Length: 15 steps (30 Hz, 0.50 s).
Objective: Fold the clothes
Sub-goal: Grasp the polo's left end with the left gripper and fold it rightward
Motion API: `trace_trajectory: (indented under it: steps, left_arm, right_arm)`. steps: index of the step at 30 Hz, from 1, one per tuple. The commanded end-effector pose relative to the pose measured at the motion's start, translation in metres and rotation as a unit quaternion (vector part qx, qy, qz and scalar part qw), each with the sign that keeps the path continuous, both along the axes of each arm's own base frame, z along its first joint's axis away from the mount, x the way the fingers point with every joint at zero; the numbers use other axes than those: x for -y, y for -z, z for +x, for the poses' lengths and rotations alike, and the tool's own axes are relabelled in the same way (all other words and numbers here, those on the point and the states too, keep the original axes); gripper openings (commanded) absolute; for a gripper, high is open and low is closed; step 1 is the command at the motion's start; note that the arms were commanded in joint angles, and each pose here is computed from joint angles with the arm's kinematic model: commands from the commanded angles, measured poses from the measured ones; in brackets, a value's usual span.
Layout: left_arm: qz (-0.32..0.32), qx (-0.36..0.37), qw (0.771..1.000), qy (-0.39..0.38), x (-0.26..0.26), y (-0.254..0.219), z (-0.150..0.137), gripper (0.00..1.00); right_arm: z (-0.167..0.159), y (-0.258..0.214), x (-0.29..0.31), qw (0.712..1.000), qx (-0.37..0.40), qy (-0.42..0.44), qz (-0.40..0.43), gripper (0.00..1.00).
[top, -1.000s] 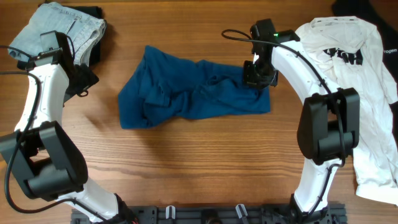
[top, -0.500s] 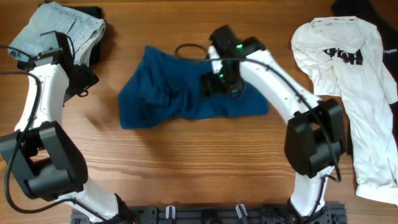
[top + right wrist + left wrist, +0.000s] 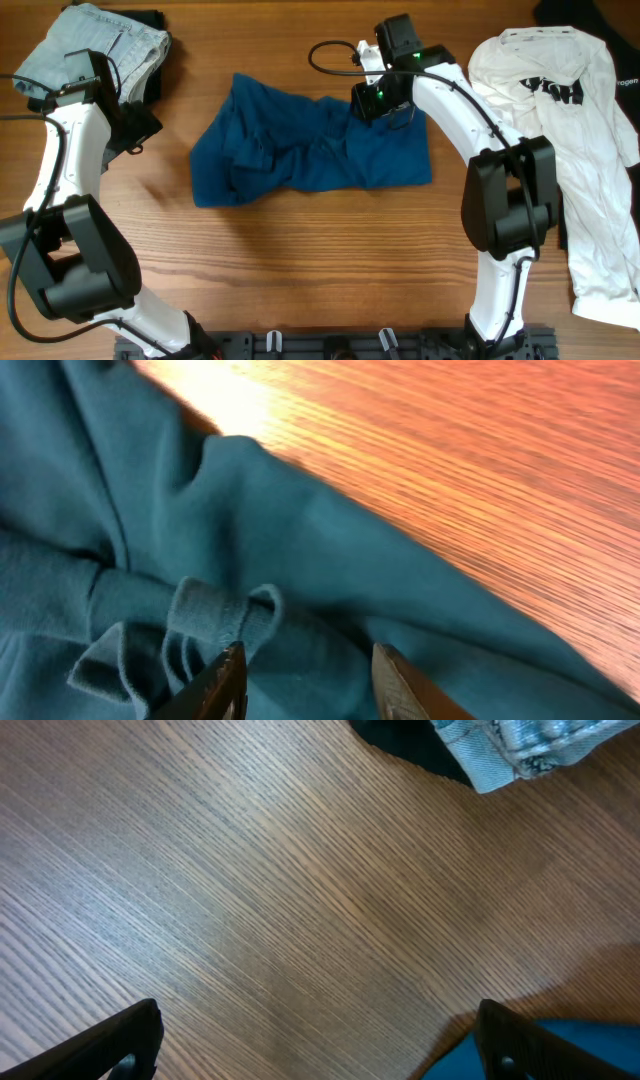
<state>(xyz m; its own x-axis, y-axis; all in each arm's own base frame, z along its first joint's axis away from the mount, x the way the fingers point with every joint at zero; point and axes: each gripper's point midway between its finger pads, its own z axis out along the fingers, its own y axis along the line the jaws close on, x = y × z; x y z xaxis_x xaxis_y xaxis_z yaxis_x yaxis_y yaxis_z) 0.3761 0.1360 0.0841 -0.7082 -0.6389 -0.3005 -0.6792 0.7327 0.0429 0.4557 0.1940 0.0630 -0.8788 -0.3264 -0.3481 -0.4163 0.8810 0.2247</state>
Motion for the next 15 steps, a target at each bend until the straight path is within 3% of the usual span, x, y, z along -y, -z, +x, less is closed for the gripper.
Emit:
trace_trajectory:
  steps: [1,4,8,15]
  left_arm:
    - [-0.007,0.001,1.000,0.009,0.002,0.002,0.003,1.00]
    - [-0.007,0.001,1.000,0.009,0.002,0.002,0.003,1.00]
    - [-0.007,0.001,1.000,0.009,0.002,0.002,0.003,1.00]
    - [-0.012,0.002,1.000,0.011,0.004,0.002,0.004,1.00]
  right_arm:
    - [0.001,0.011,-0.015,0.999,-0.005,-0.036,0.027,0.41]
    - [-0.004,0.025,-0.017,0.998,-0.025,-0.040,0.032,0.36]
    - [0.001,0.026,-0.020,0.998,-0.019,-0.039,0.040,0.07]
    - [0.055,-0.029,-0.032,0.995,0.072,0.013,0.073,0.04]
